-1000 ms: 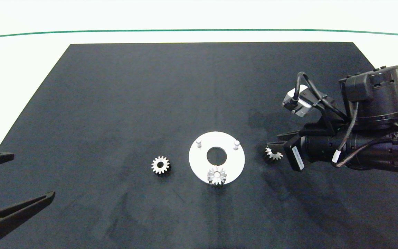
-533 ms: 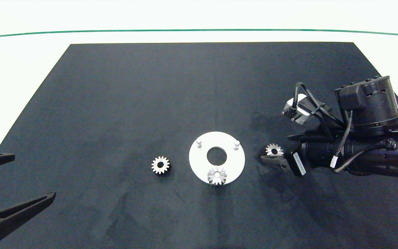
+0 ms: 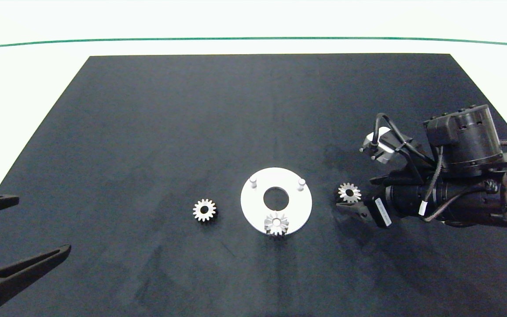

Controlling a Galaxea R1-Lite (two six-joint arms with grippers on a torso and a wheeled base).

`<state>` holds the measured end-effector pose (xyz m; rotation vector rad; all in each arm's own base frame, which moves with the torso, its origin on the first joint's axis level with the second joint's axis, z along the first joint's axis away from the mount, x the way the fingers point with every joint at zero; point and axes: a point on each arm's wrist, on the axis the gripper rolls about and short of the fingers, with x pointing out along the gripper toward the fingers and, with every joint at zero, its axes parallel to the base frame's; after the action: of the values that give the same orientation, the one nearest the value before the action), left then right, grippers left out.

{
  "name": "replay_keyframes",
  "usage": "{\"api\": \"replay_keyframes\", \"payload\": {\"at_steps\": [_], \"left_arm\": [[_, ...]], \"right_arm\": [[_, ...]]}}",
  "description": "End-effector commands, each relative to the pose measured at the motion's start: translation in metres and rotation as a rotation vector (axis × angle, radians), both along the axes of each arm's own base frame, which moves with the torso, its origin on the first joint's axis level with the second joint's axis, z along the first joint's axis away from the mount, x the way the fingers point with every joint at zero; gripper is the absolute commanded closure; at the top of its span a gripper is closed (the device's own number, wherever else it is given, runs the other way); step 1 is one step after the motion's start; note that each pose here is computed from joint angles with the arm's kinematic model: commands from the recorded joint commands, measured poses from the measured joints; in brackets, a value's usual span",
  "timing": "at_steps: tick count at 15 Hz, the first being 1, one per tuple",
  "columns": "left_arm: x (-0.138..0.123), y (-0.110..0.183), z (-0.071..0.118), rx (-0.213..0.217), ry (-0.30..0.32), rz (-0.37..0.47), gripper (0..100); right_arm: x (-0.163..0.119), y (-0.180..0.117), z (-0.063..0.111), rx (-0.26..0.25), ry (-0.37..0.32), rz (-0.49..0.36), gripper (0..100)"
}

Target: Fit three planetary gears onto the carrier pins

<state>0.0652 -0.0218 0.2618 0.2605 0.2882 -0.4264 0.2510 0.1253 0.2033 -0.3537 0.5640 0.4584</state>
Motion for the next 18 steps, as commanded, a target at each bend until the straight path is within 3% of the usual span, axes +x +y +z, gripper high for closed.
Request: {"api": "replay_keyframes", "payload": {"at_steps": [1, 18], "left_arm": [[-0.0001, 0.0000, -0.0001, 0.002, 0.001, -0.001, 0], [-0.0005, 0.0003, 0.0004, 0.001, -0.002, 0.001, 0]], "right_arm": [[0.0034, 0.0026, -0.0043, -0.003, 0.014, 0.010, 11], [0.0102, 0.0068, -0.0086, 0.008, 0.006, 0.020, 46]]}}
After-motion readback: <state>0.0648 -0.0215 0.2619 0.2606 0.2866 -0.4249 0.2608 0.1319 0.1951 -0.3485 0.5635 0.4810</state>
